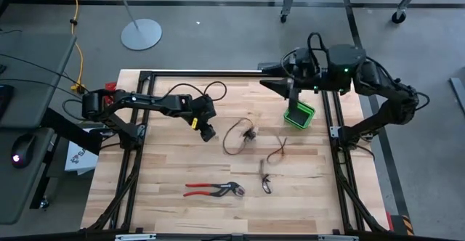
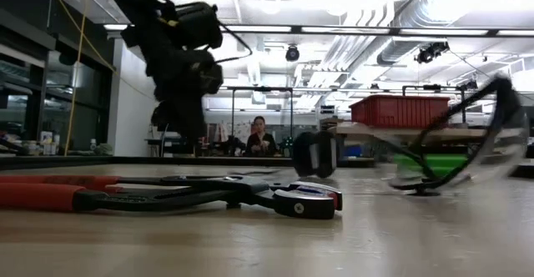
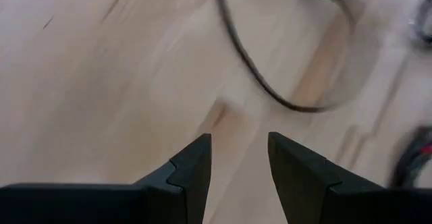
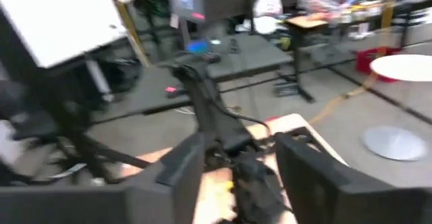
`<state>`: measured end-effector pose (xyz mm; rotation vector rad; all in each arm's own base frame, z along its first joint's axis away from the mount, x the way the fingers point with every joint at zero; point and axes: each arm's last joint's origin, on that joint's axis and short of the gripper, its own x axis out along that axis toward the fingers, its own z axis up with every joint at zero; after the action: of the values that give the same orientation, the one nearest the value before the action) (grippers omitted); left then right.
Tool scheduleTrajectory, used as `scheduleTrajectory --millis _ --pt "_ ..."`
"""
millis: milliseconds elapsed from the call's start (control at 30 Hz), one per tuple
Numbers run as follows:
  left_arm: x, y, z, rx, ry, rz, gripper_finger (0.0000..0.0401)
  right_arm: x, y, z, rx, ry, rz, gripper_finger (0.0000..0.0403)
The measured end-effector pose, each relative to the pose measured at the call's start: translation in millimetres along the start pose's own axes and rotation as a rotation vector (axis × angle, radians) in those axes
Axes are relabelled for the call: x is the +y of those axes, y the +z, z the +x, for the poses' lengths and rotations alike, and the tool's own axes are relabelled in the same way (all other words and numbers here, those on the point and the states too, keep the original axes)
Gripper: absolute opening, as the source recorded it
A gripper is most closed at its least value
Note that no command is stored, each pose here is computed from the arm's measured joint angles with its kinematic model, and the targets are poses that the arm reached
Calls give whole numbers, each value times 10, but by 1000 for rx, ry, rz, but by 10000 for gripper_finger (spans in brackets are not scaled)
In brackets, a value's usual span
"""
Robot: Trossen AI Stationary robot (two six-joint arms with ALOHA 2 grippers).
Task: Coil cords
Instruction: Coil the black wire on the black spool
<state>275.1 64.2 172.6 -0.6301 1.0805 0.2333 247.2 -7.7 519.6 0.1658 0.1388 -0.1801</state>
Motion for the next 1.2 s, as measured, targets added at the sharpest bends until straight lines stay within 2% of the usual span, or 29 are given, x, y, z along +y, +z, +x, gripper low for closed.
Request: scheduleTrajectory --millis 100,233,300,367,467,567,633,767,967,1200 --pt "47 -67 -4 67 43 40 141 -23 -47 -26 44 -91 -40 226" --pt "97 -156 46 90 75 29 141 -64 -115 -138 176 -162 -19 232" --pt "77 -134 74 42 42 2 141 -94 -177 -215 264 -207 -18 232" --pt "3 -65 85 -28 -44 -4 141 -132 -283 -273 380 -272 -23 232" --pt "-209 106 32 -168 -148 69 141 -184 -454 -347 563 -363 -24 231" --pt "-440 305 -52 -282 -101 190 141 -218 -549 -411 678 -425 -33 231" --pt "-548 424 -21 -302 -75 255 141 -227 -560 -424 689 -449 -39 231" --pt "-686 684 183 -273 -102 275 141 -234 -552 -429 673 -472 -45 231" --pt "-719 917 545 -215 -114 160 141 -240 -548 -428 662 -496 -46 231" --pt "-770 954 626 -200 -142 113 141 -240 -549 -429 665 -491 -59 231"
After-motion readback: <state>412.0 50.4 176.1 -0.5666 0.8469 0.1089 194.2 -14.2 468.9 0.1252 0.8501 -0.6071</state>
